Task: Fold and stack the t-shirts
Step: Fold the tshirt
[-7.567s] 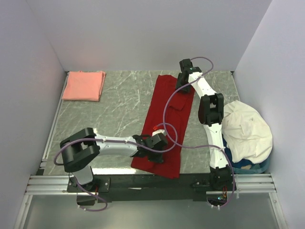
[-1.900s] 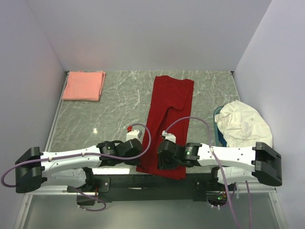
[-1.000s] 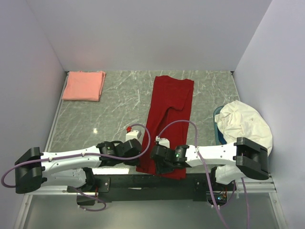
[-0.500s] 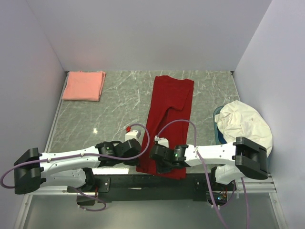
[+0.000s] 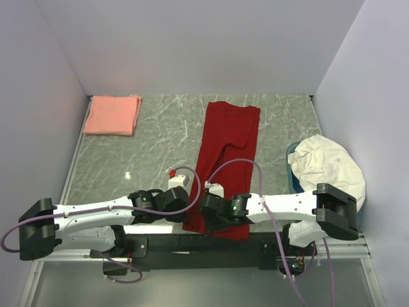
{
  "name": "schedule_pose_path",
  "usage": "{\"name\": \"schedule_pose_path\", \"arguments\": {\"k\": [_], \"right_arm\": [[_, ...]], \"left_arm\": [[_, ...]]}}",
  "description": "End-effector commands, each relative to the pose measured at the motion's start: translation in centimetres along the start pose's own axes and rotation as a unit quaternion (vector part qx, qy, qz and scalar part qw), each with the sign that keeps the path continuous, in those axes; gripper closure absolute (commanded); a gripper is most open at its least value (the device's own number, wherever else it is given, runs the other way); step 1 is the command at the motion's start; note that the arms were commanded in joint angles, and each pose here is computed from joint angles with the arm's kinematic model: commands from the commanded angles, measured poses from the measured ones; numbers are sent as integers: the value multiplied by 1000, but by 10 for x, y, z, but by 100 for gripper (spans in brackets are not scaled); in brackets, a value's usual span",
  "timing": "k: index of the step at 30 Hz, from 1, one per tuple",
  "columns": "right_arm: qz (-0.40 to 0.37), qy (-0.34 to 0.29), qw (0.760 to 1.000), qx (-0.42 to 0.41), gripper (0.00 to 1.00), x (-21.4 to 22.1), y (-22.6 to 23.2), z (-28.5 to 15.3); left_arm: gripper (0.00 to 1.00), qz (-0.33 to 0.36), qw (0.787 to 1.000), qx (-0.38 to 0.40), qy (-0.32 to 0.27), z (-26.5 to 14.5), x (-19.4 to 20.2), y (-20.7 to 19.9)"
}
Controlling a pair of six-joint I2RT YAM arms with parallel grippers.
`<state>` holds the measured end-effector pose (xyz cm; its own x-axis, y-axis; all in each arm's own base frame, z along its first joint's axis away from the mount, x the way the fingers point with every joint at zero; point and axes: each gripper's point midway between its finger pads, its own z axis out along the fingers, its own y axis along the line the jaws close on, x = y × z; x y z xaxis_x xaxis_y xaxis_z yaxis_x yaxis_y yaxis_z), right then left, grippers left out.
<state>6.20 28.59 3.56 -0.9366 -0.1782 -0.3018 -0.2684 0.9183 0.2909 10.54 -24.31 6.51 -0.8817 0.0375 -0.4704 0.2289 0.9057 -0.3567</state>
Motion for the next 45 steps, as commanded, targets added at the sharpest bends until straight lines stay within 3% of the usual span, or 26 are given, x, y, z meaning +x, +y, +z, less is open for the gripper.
{"name": "schedule_pose_path", "arguments": {"k": [1, 10, 13, 14, 17, 25, 45], "right_arm": [[-8, -11, 1000, 13, 57, -5, 3, 2], [-9, -5, 999, 33, 58, 2, -7, 16], [-6, -7, 999, 34, 64, 2, -7, 15], [-7, -7, 999, 34, 72, 2, -6, 14], [-8, -13, 999, 36, 83, -2, -5, 10], [-14, -24, 999, 34, 90, -9, 0, -1], [-54, -24, 997, 48, 92, -16, 22, -9]], "left_arm": [[99, -2, 1000, 15, -2, -1, -1, -5], [99, -2, 1000, 16, -1, -2, 0, -4], [99, -3, 1000, 16, -2, -2, 0, -4], [99, -2, 1000, 16, -1, -2, 0, -4], [99, -3, 1000, 17, -1, -2, 0, -4], [99, -2, 1000, 18, 1, 0, 1, -5], [99, 2, 1000, 22, 4, 1, 2, -6]]}}
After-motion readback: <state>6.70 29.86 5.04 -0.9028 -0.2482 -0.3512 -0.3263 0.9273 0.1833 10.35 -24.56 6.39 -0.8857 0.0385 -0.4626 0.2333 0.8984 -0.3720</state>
